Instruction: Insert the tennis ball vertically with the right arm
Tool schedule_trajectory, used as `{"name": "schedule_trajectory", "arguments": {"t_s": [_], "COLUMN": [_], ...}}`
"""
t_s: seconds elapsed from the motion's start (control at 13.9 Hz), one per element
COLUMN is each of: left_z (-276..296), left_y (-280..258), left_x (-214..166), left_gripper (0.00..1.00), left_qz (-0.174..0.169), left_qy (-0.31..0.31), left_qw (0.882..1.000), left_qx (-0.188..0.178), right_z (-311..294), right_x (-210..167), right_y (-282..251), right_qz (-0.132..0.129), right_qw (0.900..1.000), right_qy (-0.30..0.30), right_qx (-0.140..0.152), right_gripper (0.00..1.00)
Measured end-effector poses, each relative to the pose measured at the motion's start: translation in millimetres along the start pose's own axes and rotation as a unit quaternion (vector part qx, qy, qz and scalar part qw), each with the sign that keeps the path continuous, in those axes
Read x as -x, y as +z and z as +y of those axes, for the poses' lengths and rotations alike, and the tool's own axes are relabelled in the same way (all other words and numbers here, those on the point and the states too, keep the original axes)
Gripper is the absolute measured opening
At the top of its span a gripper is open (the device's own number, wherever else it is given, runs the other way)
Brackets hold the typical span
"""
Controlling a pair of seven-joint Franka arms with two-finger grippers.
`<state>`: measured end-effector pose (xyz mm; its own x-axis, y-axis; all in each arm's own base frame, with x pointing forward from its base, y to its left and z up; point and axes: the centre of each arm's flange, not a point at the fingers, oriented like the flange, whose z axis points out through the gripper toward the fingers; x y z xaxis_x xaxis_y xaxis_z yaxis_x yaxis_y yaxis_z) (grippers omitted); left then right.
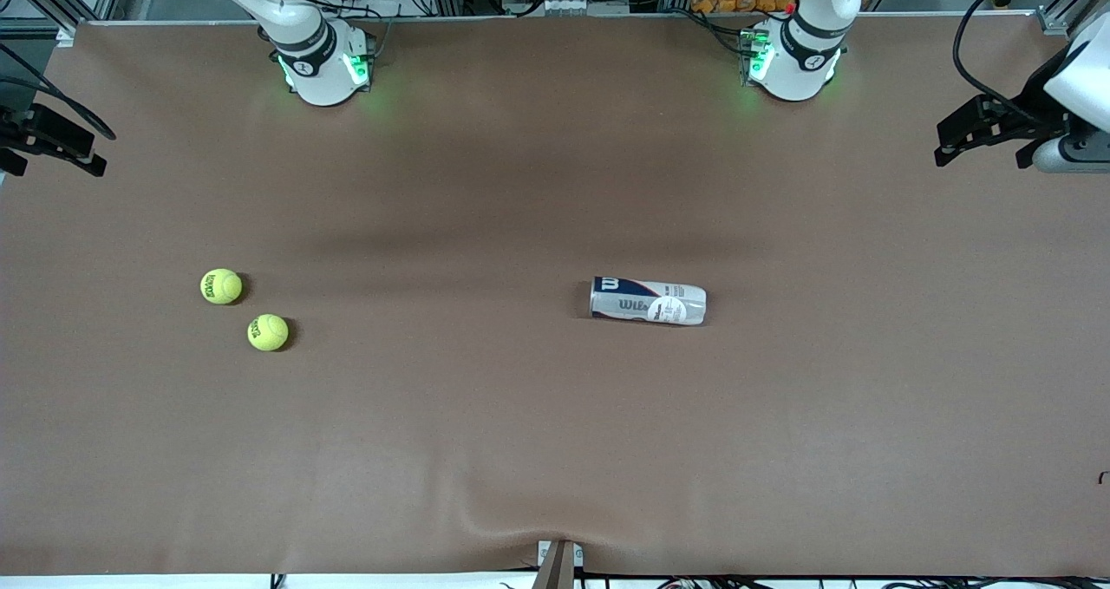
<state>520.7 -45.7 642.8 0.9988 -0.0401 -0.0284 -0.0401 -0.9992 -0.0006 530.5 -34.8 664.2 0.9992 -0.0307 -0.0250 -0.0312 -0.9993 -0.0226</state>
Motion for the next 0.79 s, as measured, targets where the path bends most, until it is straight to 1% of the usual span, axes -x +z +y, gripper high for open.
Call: {"name": "schedule_trajectory", "arguments": {"t_s": [0.79], "left_z": [2.1], "left_y": [2.0], "left_x": [-1.1], "left_gripper": [1.00], "left_qz": [-0.002], "left_qy": [0.002], "left_qw": [1.000], "left_qx": [-0.004], "right_z": [0.4], "right_x": [0.2], "right_y": [0.2], "right_qz": [-0.001], "right_qw": [1.000], "right_qy": [0.000], "right_qx": [0.000], "right_gripper": [1.00]}}
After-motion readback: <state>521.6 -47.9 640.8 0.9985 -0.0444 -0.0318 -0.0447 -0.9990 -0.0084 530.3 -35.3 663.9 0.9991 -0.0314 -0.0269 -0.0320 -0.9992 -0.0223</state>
